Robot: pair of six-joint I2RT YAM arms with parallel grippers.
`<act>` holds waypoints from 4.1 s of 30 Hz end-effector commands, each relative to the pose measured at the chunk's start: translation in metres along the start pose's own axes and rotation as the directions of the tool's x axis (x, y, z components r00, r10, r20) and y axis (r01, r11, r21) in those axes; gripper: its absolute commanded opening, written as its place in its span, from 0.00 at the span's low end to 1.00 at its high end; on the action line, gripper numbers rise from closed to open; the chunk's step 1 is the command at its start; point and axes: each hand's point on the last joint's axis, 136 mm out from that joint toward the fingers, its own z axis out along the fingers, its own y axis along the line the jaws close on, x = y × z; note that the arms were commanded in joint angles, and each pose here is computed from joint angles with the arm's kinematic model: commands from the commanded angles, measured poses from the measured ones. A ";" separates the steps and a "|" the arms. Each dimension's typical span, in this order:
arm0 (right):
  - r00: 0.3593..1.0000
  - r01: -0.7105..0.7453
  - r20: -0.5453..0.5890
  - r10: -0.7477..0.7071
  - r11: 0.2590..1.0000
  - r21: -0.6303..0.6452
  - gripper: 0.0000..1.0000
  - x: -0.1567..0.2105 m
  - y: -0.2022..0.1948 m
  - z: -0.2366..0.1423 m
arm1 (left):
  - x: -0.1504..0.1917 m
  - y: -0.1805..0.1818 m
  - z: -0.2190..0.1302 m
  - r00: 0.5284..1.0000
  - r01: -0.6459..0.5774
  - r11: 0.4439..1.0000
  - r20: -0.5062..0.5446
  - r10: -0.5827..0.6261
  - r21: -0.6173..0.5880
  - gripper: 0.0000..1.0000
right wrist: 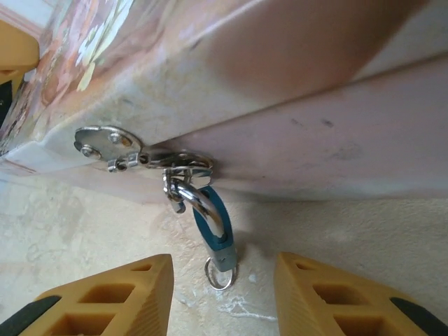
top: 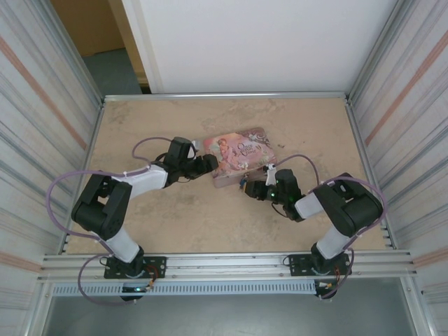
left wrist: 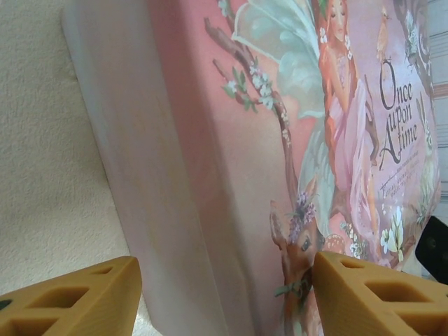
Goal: Unlock the padlock with the key
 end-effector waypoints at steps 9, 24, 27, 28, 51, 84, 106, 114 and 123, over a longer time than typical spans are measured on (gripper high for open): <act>0.999 -0.036 0.007 0.036 0.999 0.008 0.31 -0.002 -0.002 0.014 | 0.031 0.035 0.005 0.995 0.044 0.990 -0.082 -0.055 -0.134 0.65; 0.998 -0.057 0.032 0.056 0.998 0.027 0.13 -0.005 -0.010 0.018 | 0.034 0.039 0.004 0.995 0.050 0.988 -0.082 -0.062 -0.144 0.65; 0.997 -0.060 0.041 0.058 0.997 0.041 0.09 -0.005 -0.012 0.016 | 0.035 0.041 0.004 0.994 0.049 0.987 -0.084 -0.063 -0.150 0.65; 0.997 -0.062 0.045 0.060 0.997 0.047 0.09 -0.005 -0.014 0.015 | 0.036 0.042 0.003 0.995 0.048 0.987 -0.085 -0.061 -0.154 0.65; 0.935 -0.350 0.069 0.349 0.870 0.347 0.00 -0.012 -0.050 -0.003 | 0.063 0.063 0.006 0.991 -0.023 0.968 -0.130 -0.010 -0.251 0.65; 0.910 -0.415 0.139 0.391 0.847 0.333 0.00 -0.078 -0.041 -0.017 | 0.079 0.077 0.008 0.983 -0.044 0.941 -0.183 -0.019 -0.336 0.65; 0.956 -0.275 0.055 0.287 0.820 0.502 0.00 -0.075 -0.086 -0.025 | 0.081 0.079 0.010 0.980 -0.050 0.934 -0.198 -0.023 -0.354 0.65; 0.968 -0.235 0.024 0.251 0.859 0.455 0.06 -0.071 -0.076 -0.025 | 0.081 0.077 0.010 0.980 -0.049 0.936 -0.198 -0.022 -0.348 0.65; 0.981 -0.172 -0.027 0.192 0.928 0.331 0.32 -0.068 -0.050 -0.036 | 0.080 0.075 0.009 0.980 -0.052 0.939 -0.196 -0.017 -0.341 0.65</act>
